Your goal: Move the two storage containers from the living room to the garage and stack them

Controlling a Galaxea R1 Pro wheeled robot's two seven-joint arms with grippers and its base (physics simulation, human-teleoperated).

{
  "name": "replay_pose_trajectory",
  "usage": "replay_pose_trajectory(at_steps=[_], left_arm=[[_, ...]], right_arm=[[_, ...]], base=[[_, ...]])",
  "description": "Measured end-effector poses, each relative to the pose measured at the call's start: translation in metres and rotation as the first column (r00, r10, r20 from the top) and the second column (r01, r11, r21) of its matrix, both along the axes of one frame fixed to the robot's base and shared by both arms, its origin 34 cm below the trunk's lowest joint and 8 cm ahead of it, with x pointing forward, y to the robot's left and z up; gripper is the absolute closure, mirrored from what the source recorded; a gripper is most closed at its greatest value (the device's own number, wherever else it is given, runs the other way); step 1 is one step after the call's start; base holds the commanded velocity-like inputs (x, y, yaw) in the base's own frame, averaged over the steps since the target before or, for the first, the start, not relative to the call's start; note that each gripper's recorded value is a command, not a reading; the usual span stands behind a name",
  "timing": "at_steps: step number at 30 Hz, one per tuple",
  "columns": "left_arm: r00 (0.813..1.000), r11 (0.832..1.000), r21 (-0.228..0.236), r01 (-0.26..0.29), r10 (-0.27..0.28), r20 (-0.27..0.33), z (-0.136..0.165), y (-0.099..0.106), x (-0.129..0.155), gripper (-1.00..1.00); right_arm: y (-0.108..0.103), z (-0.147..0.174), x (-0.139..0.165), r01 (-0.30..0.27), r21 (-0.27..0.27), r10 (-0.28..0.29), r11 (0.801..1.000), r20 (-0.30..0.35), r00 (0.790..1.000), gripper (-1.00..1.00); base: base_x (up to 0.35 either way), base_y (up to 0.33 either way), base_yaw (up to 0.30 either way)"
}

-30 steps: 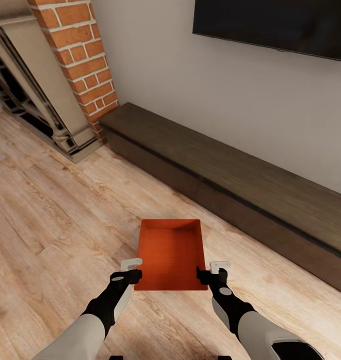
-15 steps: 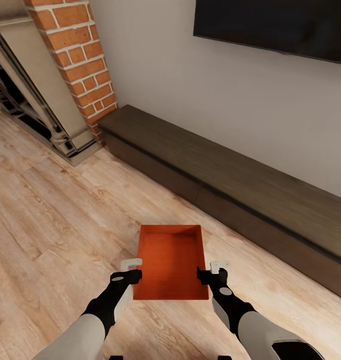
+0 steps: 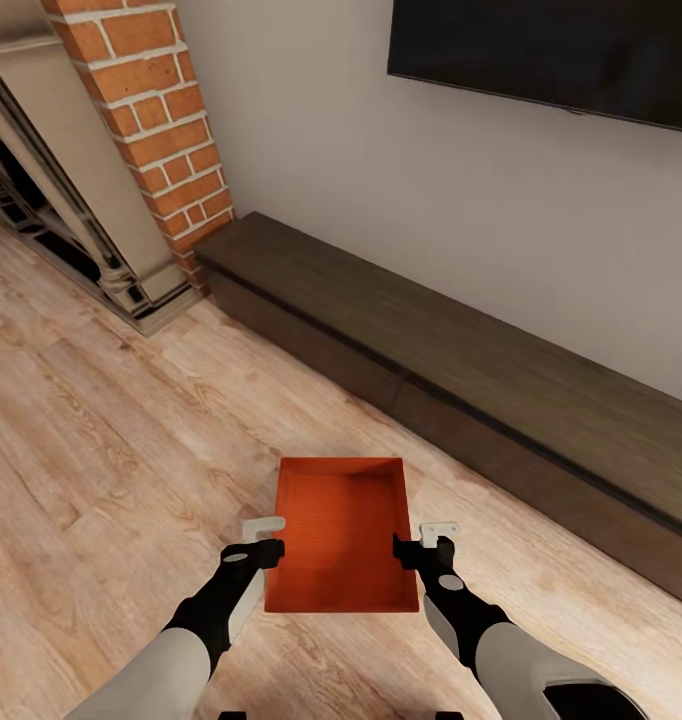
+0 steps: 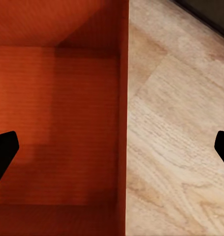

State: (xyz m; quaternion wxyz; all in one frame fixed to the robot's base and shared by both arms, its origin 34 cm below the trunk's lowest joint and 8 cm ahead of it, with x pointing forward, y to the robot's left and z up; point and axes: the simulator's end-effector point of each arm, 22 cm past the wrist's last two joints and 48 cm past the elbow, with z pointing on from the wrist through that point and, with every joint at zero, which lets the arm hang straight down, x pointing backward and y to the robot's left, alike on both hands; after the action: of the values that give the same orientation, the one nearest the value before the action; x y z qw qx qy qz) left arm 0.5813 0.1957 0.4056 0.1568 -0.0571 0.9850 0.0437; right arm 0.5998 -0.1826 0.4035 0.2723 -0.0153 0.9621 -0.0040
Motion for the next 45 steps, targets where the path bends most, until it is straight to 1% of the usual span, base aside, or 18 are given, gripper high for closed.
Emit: replay_pose_trajectory(at_steps=[8,19,26,29,31,45], left_arm=[[1.000,1.000,0.001,0.002,-0.002,0.000,0.000,0.000,0.000,-1.00],[1.000,1.000,-0.004,0.008,-0.008,0.001,-0.019,-0.002,-0.001,-1.00],[0.999,0.999,-0.008,0.032,-0.032,-0.002,-0.033,-0.007,-0.004,-1.00],[0.998,0.998,-0.007,0.061,-0.061,0.001,-0.038,-0.012,-0.004,-1.00],[0.997,0.997,-0.005,0.071,-0.071,0.003,-0.041,-0.013,-0.004,-1.00],[0.997,0.997,0.008,0.074,-0.074,0.008,-0.067,-0.010,-0.004,-1.00]], right_arm=[[0.000,0.000,0.000,-0.001,0.000,0.001,1.000,0.000,1.000,-1.00],[0.001,-0.019,-0.001,-0.001,0.001,0.001,1.000,0.000,1.000,-1.00],[0.002,-0.032,-0.003,-0.004,0.005,0.004,1.000,-0.001,1.000,-1.00],[0.002,-0.038,-0.004,-0.005,0.007,0.005,1.000,-0.003,1.000,-1.00],[0.002,-0.042,-0.005,-0.004,0.007,0.004,1.000,-0.003,1.000,-1.00],[0.003,-0.068,-0.007,-0.004,0.009,0.004,1.000,-0.001,1.000,-1.00]], base=[[0.000,0.000,0.000],[0.000,0.000,0.000],[0.000,0.000,0.000],[0.000,0.000,0.000],[0.000,0.000,0.000],[0.000,0.000,0.000]])
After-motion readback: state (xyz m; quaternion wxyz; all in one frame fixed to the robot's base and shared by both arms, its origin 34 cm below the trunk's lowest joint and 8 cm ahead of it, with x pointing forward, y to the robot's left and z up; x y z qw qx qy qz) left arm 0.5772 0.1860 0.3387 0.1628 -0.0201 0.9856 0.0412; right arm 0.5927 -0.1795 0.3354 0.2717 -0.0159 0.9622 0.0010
